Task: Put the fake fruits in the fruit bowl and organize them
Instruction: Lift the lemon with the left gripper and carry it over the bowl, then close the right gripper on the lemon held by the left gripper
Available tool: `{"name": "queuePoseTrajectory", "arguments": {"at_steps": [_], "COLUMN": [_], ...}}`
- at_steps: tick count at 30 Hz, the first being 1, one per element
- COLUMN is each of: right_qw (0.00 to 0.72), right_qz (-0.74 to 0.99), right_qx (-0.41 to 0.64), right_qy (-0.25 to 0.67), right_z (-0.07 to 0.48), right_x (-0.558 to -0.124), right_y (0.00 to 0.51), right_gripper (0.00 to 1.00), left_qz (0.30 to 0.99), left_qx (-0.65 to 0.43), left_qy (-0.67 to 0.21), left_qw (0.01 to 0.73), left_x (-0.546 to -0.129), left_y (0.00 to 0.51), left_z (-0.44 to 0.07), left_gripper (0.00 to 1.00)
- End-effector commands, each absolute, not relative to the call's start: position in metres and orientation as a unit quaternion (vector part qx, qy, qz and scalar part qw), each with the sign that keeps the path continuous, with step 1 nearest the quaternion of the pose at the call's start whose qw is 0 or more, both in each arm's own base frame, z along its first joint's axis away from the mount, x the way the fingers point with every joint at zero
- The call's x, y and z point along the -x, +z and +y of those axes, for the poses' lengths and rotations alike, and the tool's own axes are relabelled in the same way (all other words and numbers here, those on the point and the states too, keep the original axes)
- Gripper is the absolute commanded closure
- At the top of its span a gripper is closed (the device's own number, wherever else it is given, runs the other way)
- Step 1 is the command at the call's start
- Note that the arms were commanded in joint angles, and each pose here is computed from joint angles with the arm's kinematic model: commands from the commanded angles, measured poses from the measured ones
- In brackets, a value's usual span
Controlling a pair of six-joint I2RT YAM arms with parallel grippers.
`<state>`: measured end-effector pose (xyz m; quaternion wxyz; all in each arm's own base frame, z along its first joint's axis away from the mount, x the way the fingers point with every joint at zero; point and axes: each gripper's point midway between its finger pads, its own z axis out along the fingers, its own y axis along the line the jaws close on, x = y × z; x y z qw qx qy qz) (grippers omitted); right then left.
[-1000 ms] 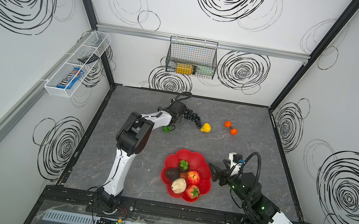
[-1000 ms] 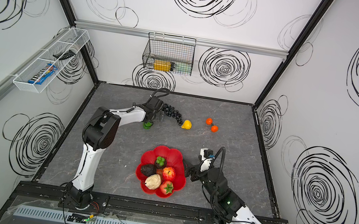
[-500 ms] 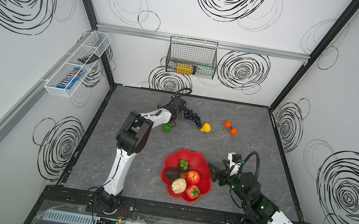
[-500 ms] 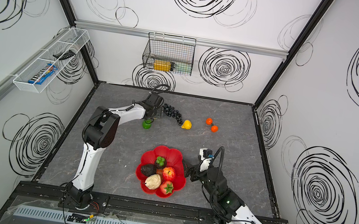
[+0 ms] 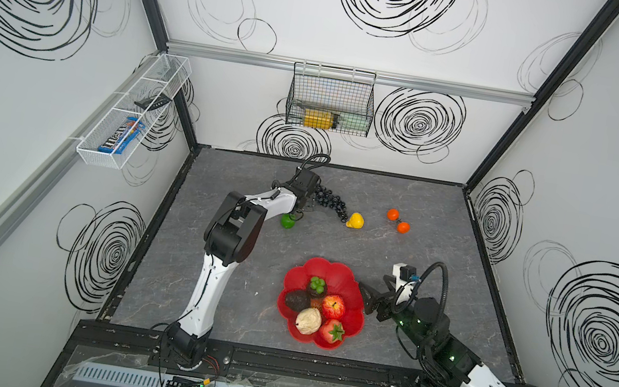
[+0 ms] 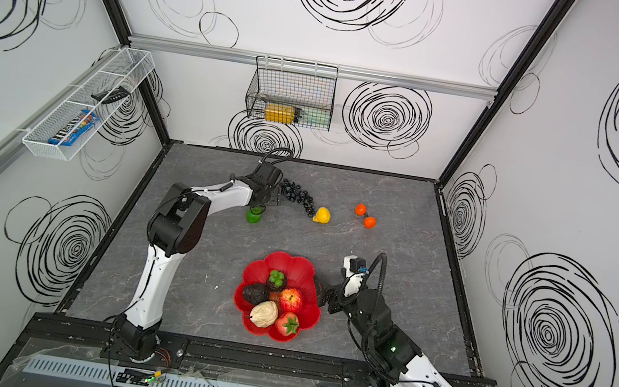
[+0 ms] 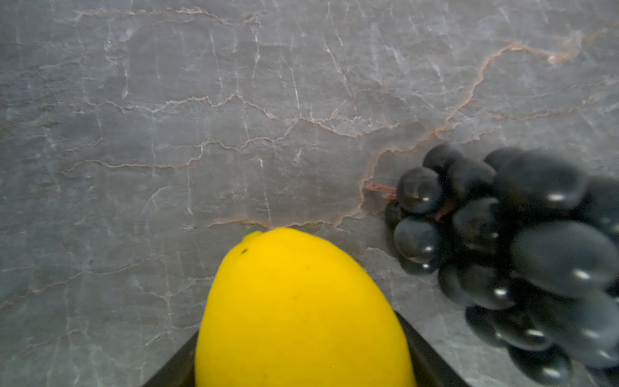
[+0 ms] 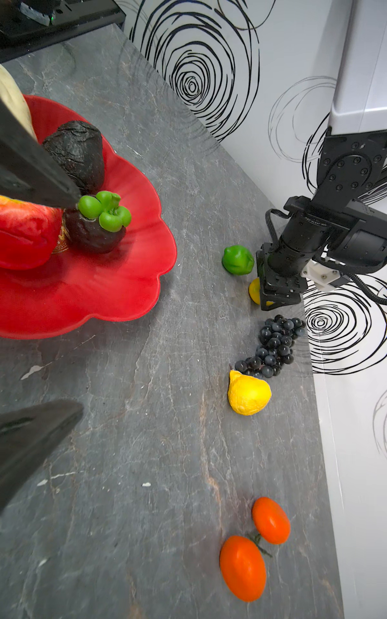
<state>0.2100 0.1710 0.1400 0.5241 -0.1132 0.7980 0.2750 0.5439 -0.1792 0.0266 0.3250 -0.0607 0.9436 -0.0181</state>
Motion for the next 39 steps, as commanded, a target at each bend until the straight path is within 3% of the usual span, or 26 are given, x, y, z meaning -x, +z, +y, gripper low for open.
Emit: {"name": "queuePoseTrajectory", "arguments": {"at_steps": [1, 8, 14, 23, 30, 39], "right_qw": [0.535, 0.534, 0.532, 0.518, 0.456, 0.401], "right_qz": [0.79, 0.792, 0.793, 0.817, 0.827, 0.829], "right_qx": [0.115, 0.112, 0.112, 0.05, 0.04, 0.021], "right_qy": [0.278, 0.274, 0.273, 0.248, 0.328, 0.389], "right_z": [0.172, 0.171, 0.171, 0.154, 0.177, 0.201], "right_x": [-0.211, -0.212, -0.212, -0.22, -0.209, -0.197], "right_y": [0.145, 0.144, 0.143, 0.15, 0.192, 0.239], "right_gripper": [0.06, 0.05, 0.04, 0.02, 0.02, 0.01], "left_qz": [0.934, 0.917, 0.883, 0.798, 0.713, 0.643], "left_qx": [0.065, 0.034, -0.001, -0.099, -0.213, -0.326], "left_qy": [-0.036, -0.085, -0.114, -0.219, -0.323, -0.351], "left_qw": [0.351, 0.388, 0.455, 0.553, 0.585, 0.598], "left_x": [-0.551, -0.542, -0.505, -0.394, -0.296, -0.234], "left_y": [0.046, 0.089, 0.142, 0.206, 0.222, 0.221], "left_z": [-0.178, -0.191, -0.193, -0.233, -0.293, -0.334], "left_gripper": [0.3, 0.35, 0.35, 0.35, 0.35, 0.35]}}
